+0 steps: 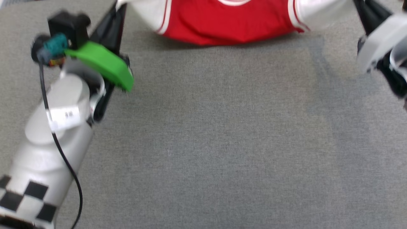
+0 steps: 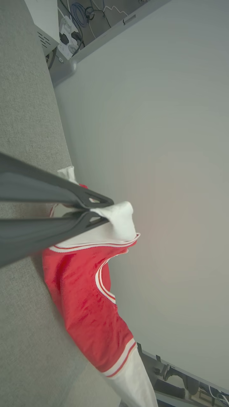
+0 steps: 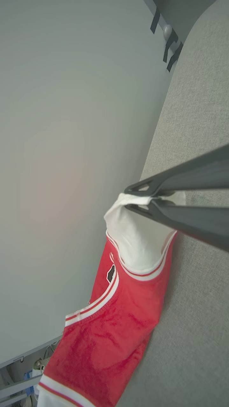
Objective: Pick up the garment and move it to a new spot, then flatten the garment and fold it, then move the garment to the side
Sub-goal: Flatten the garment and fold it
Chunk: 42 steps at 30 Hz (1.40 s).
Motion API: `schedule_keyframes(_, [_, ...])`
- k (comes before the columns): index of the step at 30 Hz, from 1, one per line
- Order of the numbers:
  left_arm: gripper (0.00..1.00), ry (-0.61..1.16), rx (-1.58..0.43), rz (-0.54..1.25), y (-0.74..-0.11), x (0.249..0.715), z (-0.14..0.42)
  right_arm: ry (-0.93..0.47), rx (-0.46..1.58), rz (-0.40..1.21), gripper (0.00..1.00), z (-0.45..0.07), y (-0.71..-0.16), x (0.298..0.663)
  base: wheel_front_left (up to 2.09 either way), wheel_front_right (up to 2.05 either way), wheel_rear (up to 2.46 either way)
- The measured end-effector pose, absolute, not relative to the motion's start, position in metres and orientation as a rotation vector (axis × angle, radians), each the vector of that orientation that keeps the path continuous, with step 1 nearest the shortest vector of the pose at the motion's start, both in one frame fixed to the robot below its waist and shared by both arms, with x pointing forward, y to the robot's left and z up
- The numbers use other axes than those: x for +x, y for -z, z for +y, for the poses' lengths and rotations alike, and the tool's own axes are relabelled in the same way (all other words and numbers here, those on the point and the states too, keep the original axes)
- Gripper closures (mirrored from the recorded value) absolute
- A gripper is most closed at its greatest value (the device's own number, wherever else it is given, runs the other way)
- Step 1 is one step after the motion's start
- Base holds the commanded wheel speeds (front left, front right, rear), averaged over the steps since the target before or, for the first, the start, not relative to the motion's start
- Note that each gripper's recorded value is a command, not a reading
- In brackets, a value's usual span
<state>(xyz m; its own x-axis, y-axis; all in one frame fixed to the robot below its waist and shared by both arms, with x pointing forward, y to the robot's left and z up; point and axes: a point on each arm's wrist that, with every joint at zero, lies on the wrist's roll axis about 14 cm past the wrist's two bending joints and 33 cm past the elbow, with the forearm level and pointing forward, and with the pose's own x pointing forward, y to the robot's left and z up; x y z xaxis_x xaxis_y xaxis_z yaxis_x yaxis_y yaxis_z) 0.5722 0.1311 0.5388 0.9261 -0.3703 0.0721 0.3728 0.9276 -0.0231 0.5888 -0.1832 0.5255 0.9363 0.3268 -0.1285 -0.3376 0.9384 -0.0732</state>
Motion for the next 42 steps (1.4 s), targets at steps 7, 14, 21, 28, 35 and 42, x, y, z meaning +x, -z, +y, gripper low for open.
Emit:
schedule_keyframes(7, [1.0, 0.329, -0.075, 0.029, -0.502, 0.505, 0.149, -0.362, -0.046, 0.204, 1.0, -0.189, -0.497, 0.526, 0.0, 0.0, 0.0])
schedule_keyframes(14, [1.0, 0.276, -0.093, 0.125, -0.471, 0.449, 0.167, -0.347, 0.021, 0.3, 1.0, -0.196, -0.46, 0.458, 0.0, 0.0, 0.0])
schedule_keyframes(21, [1.0, 0.206, -0.131, 0.186, -0.452, 0.399, 0.184, -0.245, 0.087, 0.363, 1.0, -0.229, -0.433, 0.391, 0.0, 0.0, 0.0])
schedule_keyframes(28, [1.0, 0.144, -0.145, 0.243, -0.435, 0.359, 0.198, -0.197, 0.155, 0.439, 1.0, -0.233, -0.404, 0.335, 0.0, 0.0, 0.0])
schedule_keyframes(35, [1.0, 0.092, -0.147, 0.311, -0.413, 0.324, 0.209, -0.14, 0.185, 0.523, 1.0, -0.242, -0.377, 0.293, 0.0, 0.0, 0.0])
schedule_keyframes(42, [1.0, 0.081, -0.157, 0.338, -0.406, 0.306, 0.209, -0.103, 0.211, 0.559, 1.0, -0.248, -0.372, 0.274, 0.0, 0.0, 0.0])
